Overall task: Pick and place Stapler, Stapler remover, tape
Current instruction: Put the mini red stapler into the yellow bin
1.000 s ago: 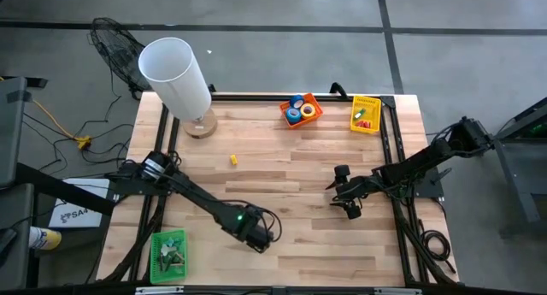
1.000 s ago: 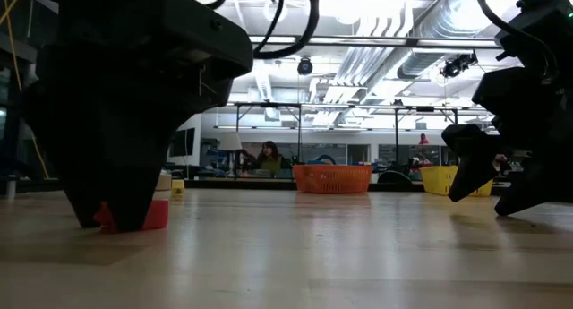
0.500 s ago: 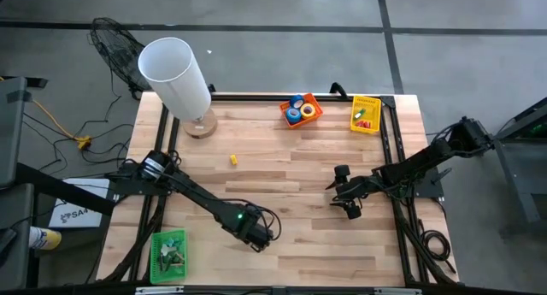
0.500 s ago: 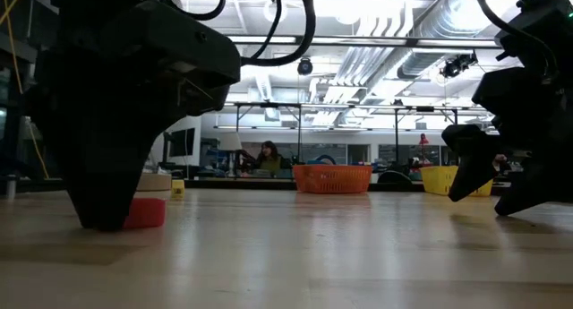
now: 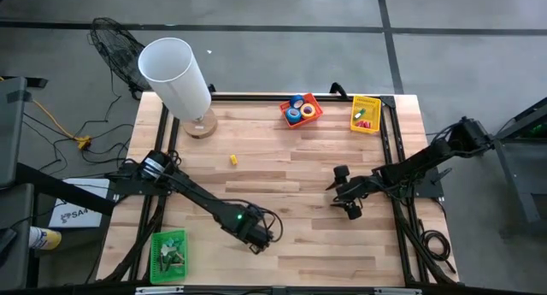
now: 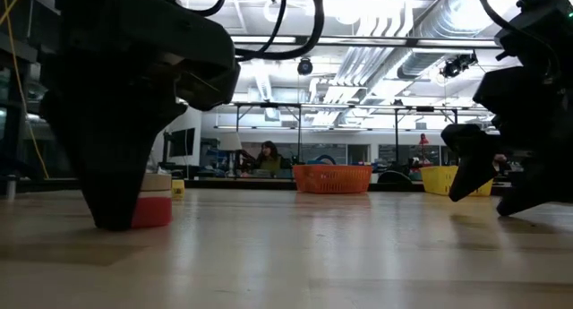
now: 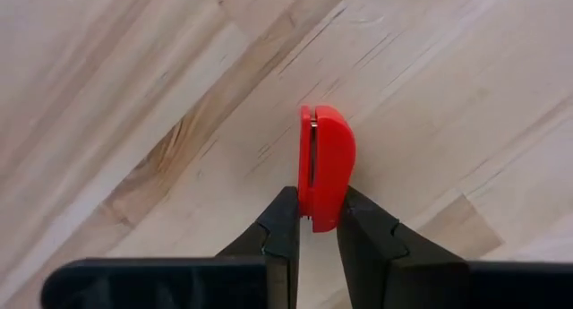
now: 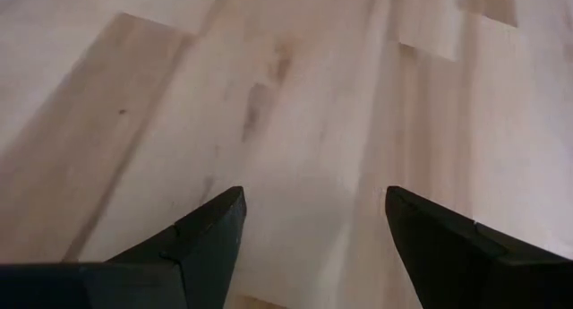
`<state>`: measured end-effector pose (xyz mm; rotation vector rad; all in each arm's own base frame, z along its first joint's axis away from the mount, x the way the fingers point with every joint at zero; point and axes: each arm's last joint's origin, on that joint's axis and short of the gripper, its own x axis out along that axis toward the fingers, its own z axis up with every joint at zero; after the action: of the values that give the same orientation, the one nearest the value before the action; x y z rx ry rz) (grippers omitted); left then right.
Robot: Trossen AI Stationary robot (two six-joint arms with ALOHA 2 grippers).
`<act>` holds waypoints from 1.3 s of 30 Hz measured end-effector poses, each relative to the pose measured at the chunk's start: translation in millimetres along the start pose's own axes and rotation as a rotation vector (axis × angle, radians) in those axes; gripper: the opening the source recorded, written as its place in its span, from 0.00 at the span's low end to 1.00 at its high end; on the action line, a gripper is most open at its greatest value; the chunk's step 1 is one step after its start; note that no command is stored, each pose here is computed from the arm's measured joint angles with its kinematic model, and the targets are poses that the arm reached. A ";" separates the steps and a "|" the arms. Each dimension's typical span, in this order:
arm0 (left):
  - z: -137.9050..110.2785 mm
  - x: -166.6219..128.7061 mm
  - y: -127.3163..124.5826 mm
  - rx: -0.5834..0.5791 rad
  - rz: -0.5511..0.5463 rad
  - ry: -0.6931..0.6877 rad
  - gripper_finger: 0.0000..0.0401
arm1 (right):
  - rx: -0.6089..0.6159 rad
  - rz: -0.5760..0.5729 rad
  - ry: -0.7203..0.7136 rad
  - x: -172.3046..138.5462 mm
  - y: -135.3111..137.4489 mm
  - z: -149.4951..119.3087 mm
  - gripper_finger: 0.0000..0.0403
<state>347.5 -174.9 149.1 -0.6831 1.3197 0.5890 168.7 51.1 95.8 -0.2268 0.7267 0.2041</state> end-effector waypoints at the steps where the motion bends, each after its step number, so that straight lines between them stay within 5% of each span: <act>1: 0.2 0.0 0.0 0.019 0.002 -0.011 0.12 | -0.012 0.016 -0.010 0.0 0.5 0.7 0.66; 9: 6.4 0.1 -3.3 0.183 0.024 -0.192 0.12 | -0.089 0.150 -0.220 -2.3 3.7 19.2 0.66; 15: 18.4 2.1 -6.7 0.254 0.055 -0.391 0.12 | -0.114 0.127 -0.334 -5.0 2.5 29.9 0.66; 27: 67.4 -2.5 -10.0 0.371 0.008 -0.576 0.12 | -0.155 0.069 -0.510 -11.4 -1.2 45.5 0.66; 39: 92.4 -19.6 -25.1 0.559 0.068 -0.902 0.12 | -0.100 -0.003 -0.549 -12.4 -16.8 48.7 0.66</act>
<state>424.1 -123.5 181.7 0.1118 0.5956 0.4599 194.8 47.2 141.7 -0.2527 0.1716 0.2856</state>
